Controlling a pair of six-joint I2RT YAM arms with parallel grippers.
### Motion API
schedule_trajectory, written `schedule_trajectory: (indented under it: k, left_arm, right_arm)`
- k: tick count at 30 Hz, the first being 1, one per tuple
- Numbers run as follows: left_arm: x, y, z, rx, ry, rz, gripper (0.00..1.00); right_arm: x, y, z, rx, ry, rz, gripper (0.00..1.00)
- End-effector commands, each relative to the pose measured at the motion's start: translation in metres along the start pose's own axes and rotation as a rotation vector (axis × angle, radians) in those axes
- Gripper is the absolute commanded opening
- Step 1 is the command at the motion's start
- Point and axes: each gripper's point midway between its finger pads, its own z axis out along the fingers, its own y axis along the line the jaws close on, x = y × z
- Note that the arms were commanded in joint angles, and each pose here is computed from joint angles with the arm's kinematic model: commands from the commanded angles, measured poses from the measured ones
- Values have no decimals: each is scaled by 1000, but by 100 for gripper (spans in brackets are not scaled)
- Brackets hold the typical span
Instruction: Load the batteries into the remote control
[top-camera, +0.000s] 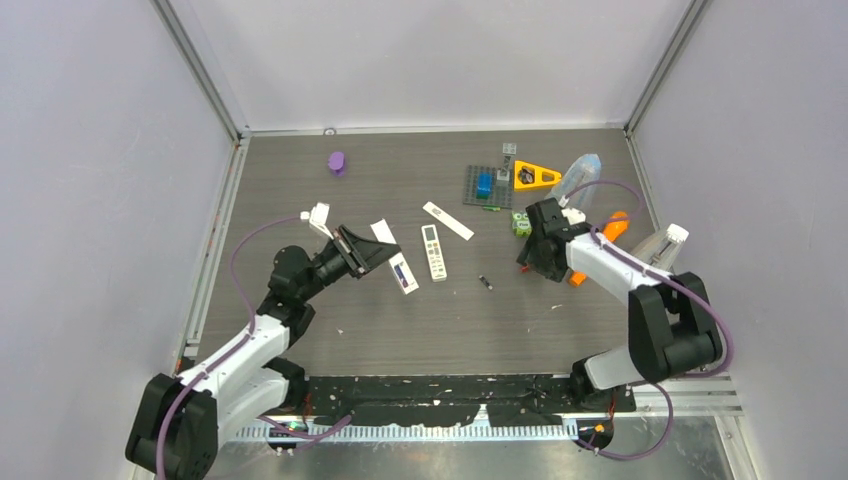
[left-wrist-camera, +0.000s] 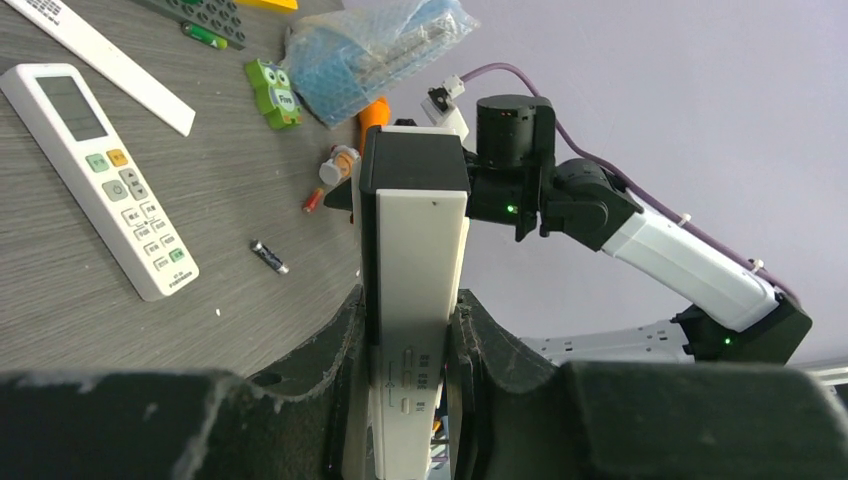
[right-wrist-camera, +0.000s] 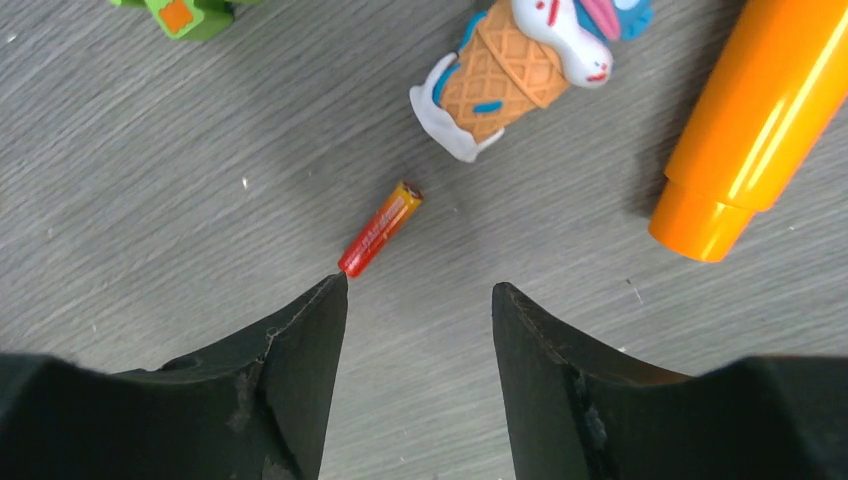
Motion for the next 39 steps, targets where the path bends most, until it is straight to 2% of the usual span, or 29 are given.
schedule_trajectory:
  k: [1,9,15,22,26,28,29,31,35,39]
  left_arm:
    - [-13,-23,7,73,-8,62,0]
    - [-18,-16,13,59,-10,55,0]
    - [-23,-12,16,25,-2,93,0]
    - [-26,-8,16,-14,1,132,0]
    - [-22,-4,17,-16,11,108,0]
    - [-20,-3,17,-15,19,94,0]
    - [-19,-2,17,-15,25,84,0]
    - [-15,-1,17,-11,44,65,0]
    - [-5,-1,20,10,105,1,0]
    - [3,-3,24,37,159,-122,0]
  right_arm:
    - [-27,17,9,10,-68,80,59]
    - [-31,21,23,51,-56,79,58]
    - [-23,15,33,125,-27,61,49]
    - [-6,17,36,126,1,21,42]
    - [1,21,36,111,14,-6,30]
    - [3,25,35,92,15,-30,21]
    - [2,30,32,71,8,-43,13]
    - [0,46,24,-2,-12,-119,6]
    - [-4,97,-11,-246,-41,-332,5]
    - [0,142,-70,-465,-85,-570,5]
